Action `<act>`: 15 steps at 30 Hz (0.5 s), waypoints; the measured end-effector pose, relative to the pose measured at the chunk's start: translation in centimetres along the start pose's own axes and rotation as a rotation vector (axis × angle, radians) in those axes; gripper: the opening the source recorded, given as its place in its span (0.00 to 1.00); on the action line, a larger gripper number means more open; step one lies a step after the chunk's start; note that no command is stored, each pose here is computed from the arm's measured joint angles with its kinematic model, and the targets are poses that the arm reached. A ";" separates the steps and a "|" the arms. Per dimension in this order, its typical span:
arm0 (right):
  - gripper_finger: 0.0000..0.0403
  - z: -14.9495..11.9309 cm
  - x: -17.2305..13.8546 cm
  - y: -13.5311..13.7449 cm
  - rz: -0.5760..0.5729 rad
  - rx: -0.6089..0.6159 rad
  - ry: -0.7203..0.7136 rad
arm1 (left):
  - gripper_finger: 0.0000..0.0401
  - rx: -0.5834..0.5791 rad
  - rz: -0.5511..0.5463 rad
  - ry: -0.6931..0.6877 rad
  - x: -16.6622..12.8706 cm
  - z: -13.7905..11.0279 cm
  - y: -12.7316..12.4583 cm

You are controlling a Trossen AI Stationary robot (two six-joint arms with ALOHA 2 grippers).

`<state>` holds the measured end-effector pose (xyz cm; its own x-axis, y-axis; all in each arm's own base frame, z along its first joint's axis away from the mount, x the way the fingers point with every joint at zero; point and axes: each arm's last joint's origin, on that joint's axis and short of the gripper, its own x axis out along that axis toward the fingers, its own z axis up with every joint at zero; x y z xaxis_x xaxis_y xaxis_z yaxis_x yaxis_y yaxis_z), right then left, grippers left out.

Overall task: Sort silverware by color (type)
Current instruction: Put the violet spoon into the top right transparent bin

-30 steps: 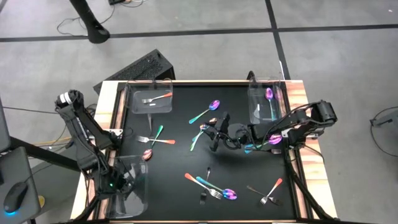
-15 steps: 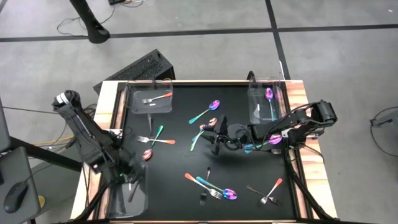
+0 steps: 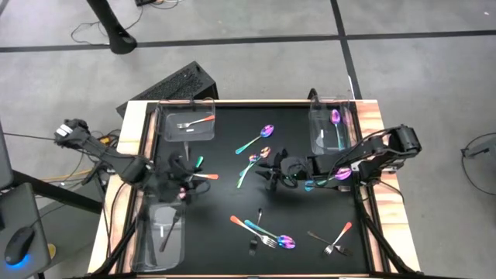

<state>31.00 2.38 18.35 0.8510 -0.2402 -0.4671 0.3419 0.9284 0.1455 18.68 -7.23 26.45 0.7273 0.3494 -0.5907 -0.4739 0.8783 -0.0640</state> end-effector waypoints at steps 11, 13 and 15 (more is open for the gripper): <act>0.39 2.4 0.1 -2.1 -0.003 -0.020 0.293 | 0.43 0.143 0.012 -0.137 3.5 2.9 -0.3; 0.39 2.8 0.3 -2.7 -0.004 -0.057 0.277 | 0.43 0.137 0.033 -0.132 3.9 3.0 0.0; 0.39 3.1 0.6 -3.9 -0.006 -0.105 0.276 | 0.43 0.144 0.040 -0.127 4.2 2.8 0.2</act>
<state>31.37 -2.27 20.22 0.7036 -0.1730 -0.6892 0.2911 0.9550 0.0574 23.06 -4.67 26.16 0.7706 0.4151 -0.4836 -0.4343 0.8974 0.0782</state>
